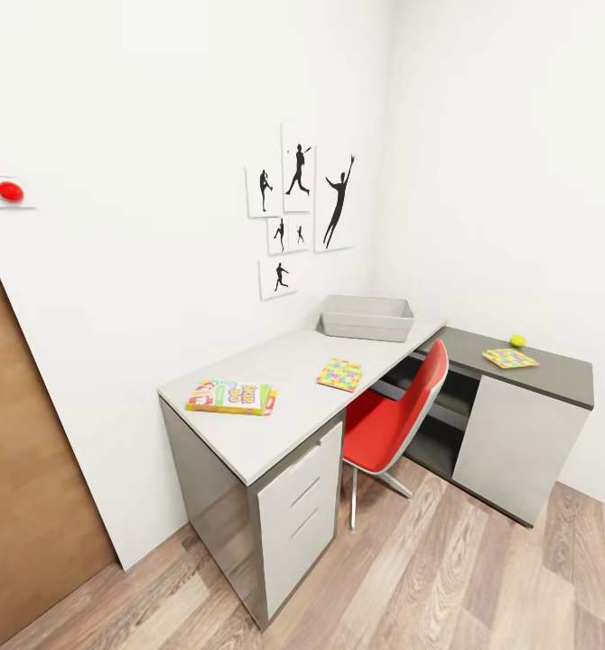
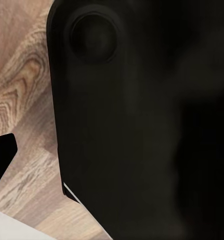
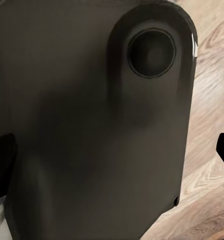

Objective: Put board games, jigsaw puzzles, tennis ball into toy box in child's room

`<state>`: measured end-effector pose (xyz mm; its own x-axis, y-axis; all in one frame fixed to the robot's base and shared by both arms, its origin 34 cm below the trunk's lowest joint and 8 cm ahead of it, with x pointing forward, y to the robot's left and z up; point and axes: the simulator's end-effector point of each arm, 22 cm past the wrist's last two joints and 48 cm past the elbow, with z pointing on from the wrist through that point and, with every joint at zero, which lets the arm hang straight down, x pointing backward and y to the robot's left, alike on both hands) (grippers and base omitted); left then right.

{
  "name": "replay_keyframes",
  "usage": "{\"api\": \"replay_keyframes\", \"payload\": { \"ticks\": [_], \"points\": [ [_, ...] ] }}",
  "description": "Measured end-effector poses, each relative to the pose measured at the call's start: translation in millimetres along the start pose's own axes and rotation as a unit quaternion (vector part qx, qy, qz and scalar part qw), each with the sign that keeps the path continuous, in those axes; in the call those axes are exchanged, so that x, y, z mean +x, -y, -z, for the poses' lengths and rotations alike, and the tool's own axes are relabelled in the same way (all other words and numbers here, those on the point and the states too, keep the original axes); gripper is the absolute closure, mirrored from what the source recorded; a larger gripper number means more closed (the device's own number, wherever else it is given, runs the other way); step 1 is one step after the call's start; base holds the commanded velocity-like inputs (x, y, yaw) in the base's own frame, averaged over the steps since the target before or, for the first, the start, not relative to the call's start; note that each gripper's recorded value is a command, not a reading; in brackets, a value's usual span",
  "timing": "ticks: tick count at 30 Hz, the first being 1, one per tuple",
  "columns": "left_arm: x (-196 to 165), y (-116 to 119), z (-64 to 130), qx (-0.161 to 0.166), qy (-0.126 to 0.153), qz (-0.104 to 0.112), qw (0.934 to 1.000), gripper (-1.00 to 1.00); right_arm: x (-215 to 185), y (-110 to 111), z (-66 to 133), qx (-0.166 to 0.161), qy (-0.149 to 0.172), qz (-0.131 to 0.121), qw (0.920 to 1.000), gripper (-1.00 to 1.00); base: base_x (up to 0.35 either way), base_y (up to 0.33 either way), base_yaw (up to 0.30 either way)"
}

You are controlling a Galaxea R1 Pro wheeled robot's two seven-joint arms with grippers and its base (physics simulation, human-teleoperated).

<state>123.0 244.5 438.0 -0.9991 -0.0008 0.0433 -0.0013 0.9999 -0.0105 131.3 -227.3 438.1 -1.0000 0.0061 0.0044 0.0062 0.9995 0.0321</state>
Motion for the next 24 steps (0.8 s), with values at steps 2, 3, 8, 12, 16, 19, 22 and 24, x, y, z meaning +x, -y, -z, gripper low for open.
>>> {"api": "replay_keyframes", "payload": {
  "ticks": [2,3,8,12,16,19,22,24],
  "points": [
    [0,0,0.0,0.0,0.0,0.0,1.0,-1.0,-2,1,0.0,0.0,0.006,0.0,1.0,-1.0,0.0,0.0,0.0],
    [0,0,0.0,0.0,0.0,0.0,1.0,-1.0,-4,1,0.0,0.0,0.008,0.0,1.0,-1.0,0.0,0.0,0.0],
    [0,0,0.0,0.0,0.0,0.0,1.0,-1.0,-10,1,0.2,0.001,0.022,0.001,0.9997,-1.0,0.0,0.0,0.0],
    [0,0,0.0,0.0,0.0,0.003,1.0,-1.0,-15,1,0.5,0.001,0.034,-0.001,0.9994,-1.0,0.0,0.0,0.0],
    [0,2,0.0,0.002,0.0,0.008,1.0,-1.0,-20,-2,0.9,-0.002,0.045,-0.003,0.999,-1.0,0.0,0.0,0.0],
    [0,5,0.0,0.004,0.0,0.008,1.0,-1.0,-22,-6,1.1,-0.004,0.049,-0.004,0.9988,-1.0,0.0,0.0,0.0],
    [1,8,0.0,0.006,-0.001,0.007,1.0,-1.0,-23,-9,1.2,-0.006,0.051,-0.003,0.9987,-1.0,0.0,0.0,0.0],
    [0,9,0.0,0.006,0.0,0.006,1.0,-1.0,-23,-8,1.2,-0.005,0.052,-0.003,0.9986,-1.0,0.0,0.0,0.0]
  ]
}}
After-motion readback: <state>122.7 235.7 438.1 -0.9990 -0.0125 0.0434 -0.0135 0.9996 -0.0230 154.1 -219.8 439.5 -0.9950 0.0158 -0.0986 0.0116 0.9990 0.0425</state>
